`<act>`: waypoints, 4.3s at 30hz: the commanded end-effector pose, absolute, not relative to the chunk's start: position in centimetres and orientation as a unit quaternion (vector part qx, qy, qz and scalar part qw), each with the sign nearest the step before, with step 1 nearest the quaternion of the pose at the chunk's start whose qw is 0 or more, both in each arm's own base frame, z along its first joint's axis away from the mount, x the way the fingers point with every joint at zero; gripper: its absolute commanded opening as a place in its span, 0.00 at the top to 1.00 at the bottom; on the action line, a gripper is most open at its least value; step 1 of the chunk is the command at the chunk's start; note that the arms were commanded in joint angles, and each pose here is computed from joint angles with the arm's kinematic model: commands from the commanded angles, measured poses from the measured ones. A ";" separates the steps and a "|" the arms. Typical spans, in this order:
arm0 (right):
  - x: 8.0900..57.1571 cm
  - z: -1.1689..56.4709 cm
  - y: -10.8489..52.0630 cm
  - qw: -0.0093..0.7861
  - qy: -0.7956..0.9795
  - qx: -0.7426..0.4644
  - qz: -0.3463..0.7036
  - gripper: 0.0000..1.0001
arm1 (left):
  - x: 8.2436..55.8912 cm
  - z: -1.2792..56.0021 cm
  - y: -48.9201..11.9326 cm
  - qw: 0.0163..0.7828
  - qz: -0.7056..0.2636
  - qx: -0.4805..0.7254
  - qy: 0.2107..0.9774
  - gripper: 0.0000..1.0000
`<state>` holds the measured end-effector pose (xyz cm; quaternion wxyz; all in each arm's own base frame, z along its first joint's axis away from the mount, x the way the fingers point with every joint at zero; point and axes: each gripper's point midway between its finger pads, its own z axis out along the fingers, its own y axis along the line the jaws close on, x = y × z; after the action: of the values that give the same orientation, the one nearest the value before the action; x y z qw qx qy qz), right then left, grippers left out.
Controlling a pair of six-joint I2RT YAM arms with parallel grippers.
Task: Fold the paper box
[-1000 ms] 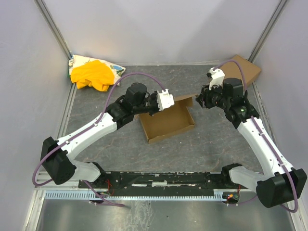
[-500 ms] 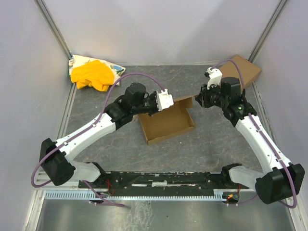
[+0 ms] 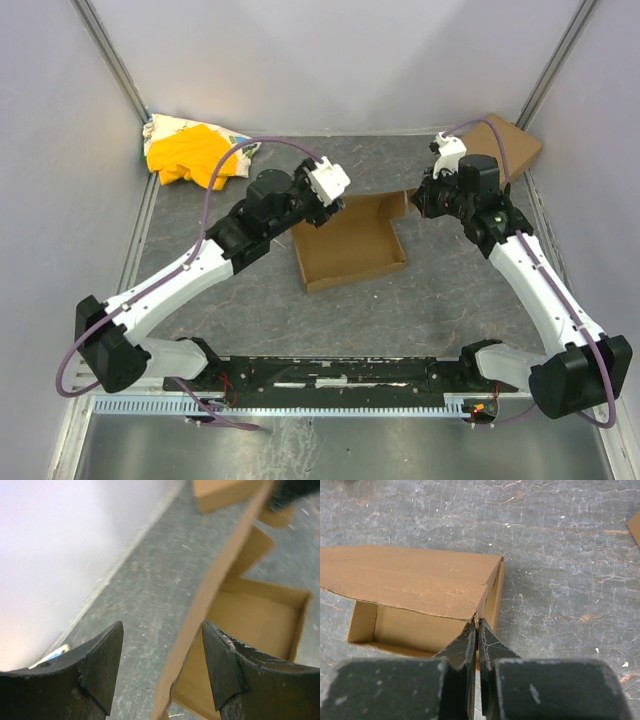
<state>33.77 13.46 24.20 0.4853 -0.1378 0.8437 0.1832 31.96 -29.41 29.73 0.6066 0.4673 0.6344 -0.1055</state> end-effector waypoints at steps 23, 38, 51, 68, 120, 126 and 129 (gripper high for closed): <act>36.3 27.4 12.1 0.439 0.885 -0.043 0.148 0.94 | 42.9 24.9 -9.4 0.563 -0.164 -0.219 0.780 0.40; 39.4 29.6 13.0 0.398 0.905 -0.019 0.151 0.94 | 38.4 19.2 -13.1 0.467 -0.242 -0.184 0.830 0.47; 40.7 30.1 13.6 0.385 0.908 -0.024 0.161 0.94 | 38.4 18.1 -14.5 0.474 -0.240 -0.168 0.830 0.50; 40.2 28.6 13.8 0.363 0.916 -0.032 0.169 0.94 | 37.5 19.2 -21.8 0.446 -0.333 -0.126 0.821 0.52; 22.9 14.5 12.8 0.216 0.950 -0.040 0.223 0.39 | 30.6 21.3 -16.2 0.492 -0.255 -0.082 0.828 0.51; 22.0 16.8 12.7 0.251 0.939 -0.035 0.233 0.35 | 31.6 19.9 -19.3 0.461 -0.280 -0.053 0.841 0.51; 24.0 17.9 11.8 0.292 0.934 -0.017 0.205 0.33 | 31.7 18.8 -20.7 0.447 -0.284 -0.036 0.847 0.51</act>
<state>21.86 12.12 15.35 0.2298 -0.0303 0.9487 0.2152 30.70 -18.13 16.68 0.4267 -0.0787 0.8659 -0.2491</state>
